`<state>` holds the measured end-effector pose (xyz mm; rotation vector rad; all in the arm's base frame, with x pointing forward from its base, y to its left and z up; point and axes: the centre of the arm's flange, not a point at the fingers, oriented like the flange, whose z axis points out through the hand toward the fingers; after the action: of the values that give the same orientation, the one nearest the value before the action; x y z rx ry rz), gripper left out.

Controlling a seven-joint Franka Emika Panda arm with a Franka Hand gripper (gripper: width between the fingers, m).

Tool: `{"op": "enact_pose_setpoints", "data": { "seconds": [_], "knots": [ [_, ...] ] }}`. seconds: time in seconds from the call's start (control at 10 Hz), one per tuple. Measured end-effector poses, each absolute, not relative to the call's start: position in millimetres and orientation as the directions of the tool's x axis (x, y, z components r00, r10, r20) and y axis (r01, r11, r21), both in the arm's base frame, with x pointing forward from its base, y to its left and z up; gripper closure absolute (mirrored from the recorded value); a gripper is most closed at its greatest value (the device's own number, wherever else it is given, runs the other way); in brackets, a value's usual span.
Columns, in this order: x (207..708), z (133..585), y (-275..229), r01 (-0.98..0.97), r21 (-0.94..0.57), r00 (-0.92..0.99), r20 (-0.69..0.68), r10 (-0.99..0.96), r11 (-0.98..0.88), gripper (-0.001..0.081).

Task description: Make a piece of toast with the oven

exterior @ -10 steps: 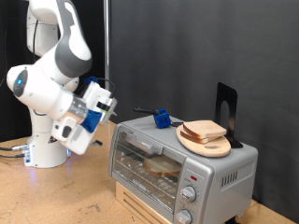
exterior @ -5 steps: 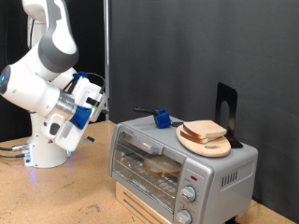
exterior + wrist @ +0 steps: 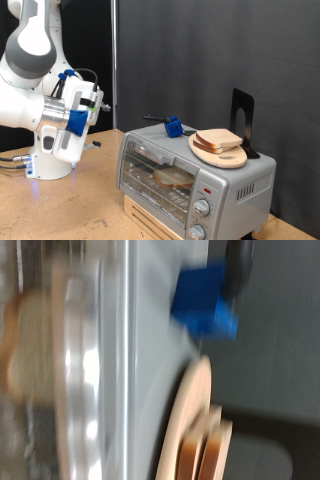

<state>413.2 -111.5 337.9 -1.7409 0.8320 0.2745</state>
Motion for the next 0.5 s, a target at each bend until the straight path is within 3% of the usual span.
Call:
{"op": "enact_pose_setpoints", "data": {
  "seconds": [0.5],
  "knots": [
    [479,320,-109,-0.634,-0.773,0.625,-0.501,-0.599,-0.015,-0.0002]
  ]
}}
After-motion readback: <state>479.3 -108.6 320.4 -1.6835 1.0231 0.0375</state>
